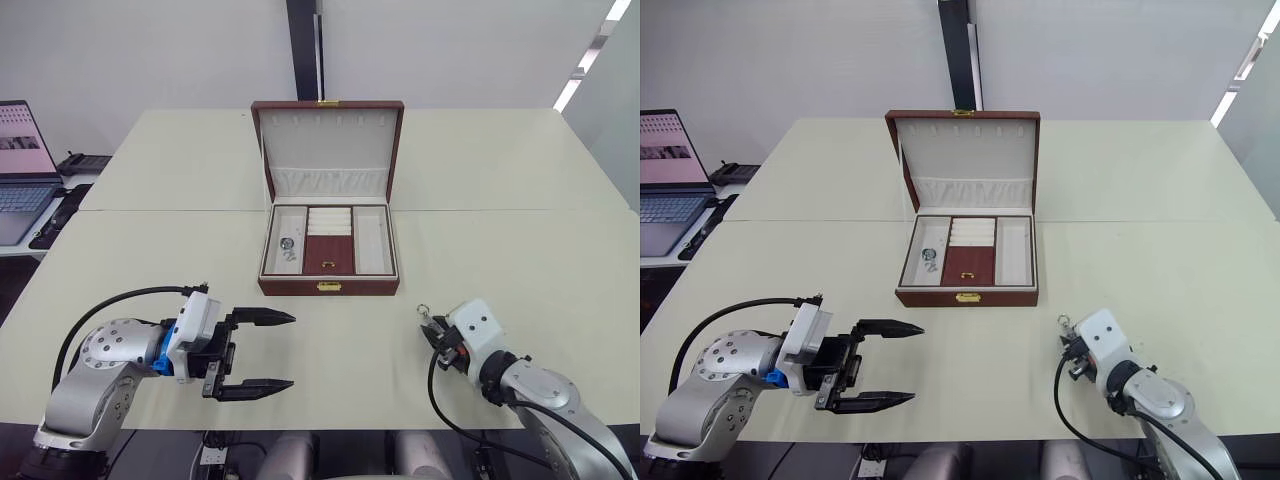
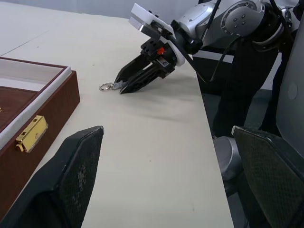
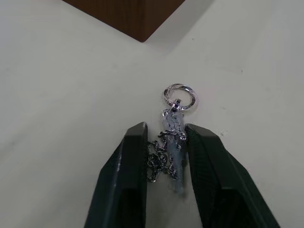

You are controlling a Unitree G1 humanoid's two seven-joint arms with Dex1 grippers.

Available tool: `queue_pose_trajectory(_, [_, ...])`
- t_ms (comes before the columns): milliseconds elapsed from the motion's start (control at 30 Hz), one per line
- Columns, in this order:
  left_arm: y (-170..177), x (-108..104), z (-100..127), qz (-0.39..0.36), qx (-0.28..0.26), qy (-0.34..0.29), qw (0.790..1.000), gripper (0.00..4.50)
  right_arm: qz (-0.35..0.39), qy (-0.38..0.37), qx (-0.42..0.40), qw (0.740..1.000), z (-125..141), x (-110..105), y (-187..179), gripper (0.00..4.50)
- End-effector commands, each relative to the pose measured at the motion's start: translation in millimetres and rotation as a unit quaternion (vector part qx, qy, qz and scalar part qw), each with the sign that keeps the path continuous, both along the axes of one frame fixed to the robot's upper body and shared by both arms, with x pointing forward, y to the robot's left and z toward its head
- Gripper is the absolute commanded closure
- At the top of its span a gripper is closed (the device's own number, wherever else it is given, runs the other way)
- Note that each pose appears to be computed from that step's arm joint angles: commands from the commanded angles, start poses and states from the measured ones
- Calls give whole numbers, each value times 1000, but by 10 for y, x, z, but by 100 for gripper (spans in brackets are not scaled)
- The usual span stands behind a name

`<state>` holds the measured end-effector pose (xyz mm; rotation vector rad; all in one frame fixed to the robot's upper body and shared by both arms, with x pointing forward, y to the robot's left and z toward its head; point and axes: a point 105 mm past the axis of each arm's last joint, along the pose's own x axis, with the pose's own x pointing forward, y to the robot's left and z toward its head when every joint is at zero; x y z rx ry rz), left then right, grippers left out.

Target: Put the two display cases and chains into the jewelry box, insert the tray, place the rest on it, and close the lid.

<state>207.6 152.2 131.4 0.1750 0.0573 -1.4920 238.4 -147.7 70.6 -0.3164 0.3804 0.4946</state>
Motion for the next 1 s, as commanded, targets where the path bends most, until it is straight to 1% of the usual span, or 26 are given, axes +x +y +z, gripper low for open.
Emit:
queue_pose_trajectory(33, [-38, -10, 58, -6, -2, -12, 1000, 0, 2, -12, -4, 1000, 86, 1, -4, 413])
queue_pose_trajectory(67, [-45, -10, 63, -7, -3, -12, 1000, 0, 5, -15, -6, 1000, 102, 3, 1, 433])
queue_pose_trajectory(100, [-50, -11, 68, -7, -3, -12, 1000, 0, 8, -18, -8, 1000, 117, 6, 5, 438])
queue_pose_trajectory(200, [-60, -7, 83, -8, -4, -12, 1000, 0, 18, -33, -6, 999, 202, 25, 22, 438])
queue_pose_trajectory(333, [-76, 18, 120, 2, -19, -13, 1000, 0, 30, -65, 14, 997, 378, 77, 68, 438])
queue_pose_trajectory(633, [-90, -7, 112, 10, -23, -8, 1000, 0, 70, -108, 28, 991, 728, 203, 166, 438])
queue_pose_trajectory(833, [-138, -16, 112, 15, -29, -8, 999, 0, 110, -148, 32, 982, 1064, 395, 363, 438])
queue_pose_trajectory(1000, [-157, -9, 118, 19, -34, -8, 999, 0, 148, -176, 31, 973, 1336, 580, 614, 438])
